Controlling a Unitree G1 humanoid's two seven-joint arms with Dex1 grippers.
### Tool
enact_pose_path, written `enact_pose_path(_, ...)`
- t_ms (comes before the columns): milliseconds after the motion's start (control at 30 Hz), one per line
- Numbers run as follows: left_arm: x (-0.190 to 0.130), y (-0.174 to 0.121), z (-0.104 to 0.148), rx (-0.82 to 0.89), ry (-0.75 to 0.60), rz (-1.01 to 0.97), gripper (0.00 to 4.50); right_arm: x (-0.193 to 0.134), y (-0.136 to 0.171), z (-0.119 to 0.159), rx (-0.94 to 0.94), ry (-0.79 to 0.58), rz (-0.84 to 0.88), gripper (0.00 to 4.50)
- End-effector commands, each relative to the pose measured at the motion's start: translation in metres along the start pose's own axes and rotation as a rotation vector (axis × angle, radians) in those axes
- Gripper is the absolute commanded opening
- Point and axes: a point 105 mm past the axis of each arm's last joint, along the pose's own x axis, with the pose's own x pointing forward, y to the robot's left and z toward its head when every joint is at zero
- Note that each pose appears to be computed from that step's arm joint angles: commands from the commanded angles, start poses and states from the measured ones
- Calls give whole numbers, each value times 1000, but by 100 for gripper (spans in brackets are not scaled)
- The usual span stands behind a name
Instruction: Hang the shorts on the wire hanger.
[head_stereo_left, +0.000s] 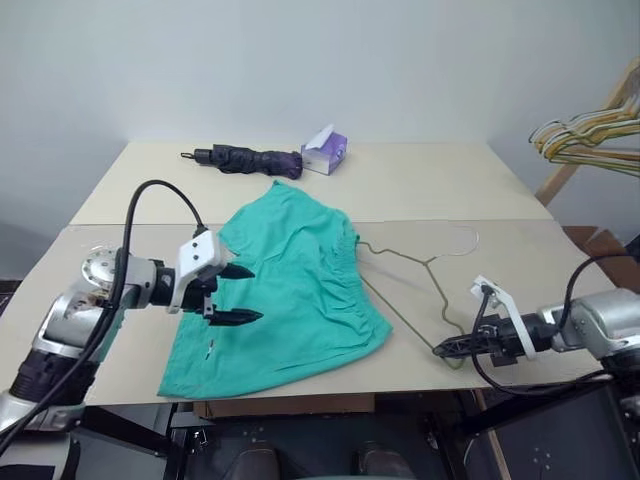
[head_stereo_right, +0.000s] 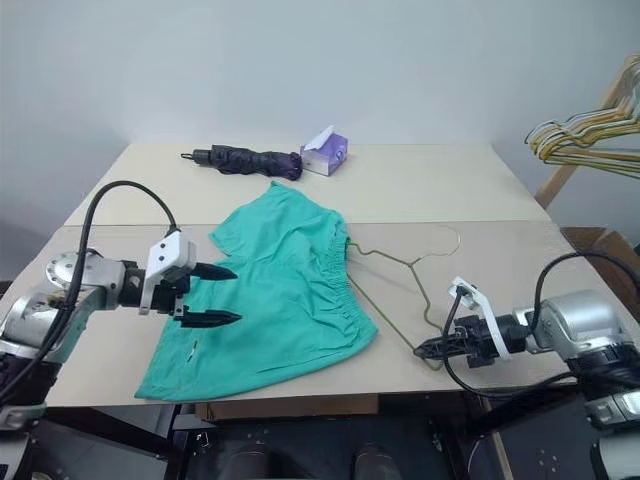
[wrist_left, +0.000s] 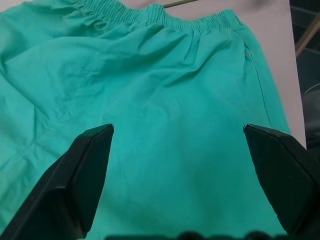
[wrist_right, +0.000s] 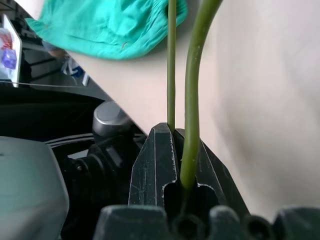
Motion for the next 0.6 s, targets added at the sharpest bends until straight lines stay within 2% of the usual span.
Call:
enact_pose_path(33,-1,2,6,41,-9,23,449,-5,1,11,-51,13,13,0)
enact_pose_path(167,1,1,5,32,-17,35,449,-5,3,16,-68,74,51,0)
enact_pose_path(367,3,1,1,31,-11,51,449,3,-9,41,-65,91,17,0)
enact_pose_path(500,3,1,1,29,-13,68,449,6,-22,60,-36,32,-64,0)
enact_pose_path(600,0,-1,1,24,-16,79,449,1,-22,72,-15,-51,-63,0)
